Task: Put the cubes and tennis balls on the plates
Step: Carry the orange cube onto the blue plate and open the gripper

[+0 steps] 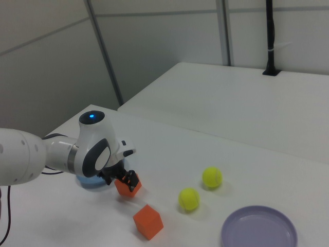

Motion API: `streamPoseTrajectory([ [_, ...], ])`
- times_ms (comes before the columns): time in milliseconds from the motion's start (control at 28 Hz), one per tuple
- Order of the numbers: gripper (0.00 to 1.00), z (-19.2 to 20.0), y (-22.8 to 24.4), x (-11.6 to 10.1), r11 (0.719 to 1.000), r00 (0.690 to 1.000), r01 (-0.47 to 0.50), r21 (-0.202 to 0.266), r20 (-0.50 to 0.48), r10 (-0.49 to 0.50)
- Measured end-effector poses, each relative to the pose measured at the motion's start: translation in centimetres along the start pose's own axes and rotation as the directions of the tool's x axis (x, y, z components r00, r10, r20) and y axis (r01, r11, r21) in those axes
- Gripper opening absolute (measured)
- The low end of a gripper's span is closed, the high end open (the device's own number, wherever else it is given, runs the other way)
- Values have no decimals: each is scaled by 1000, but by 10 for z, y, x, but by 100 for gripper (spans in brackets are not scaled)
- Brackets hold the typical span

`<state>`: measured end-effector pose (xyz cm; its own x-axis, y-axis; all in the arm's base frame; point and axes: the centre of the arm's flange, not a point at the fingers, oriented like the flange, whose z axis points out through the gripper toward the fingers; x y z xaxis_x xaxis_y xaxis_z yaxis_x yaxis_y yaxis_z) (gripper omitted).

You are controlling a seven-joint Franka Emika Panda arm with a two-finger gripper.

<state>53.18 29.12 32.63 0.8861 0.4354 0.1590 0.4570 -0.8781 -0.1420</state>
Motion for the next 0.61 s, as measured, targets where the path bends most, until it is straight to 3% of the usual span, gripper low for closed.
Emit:
streamPoseTrajectory([
  [393, 99, 6, 1, 12, 999, 998, 31, -11, -61, -31],
  [500, 90, 6, 1, 13, 1000, 998, 27, -14, -62, -28],
  [607, 73, 6, 1, 13, 1000, 998, 24, -15, -62, -25],
])
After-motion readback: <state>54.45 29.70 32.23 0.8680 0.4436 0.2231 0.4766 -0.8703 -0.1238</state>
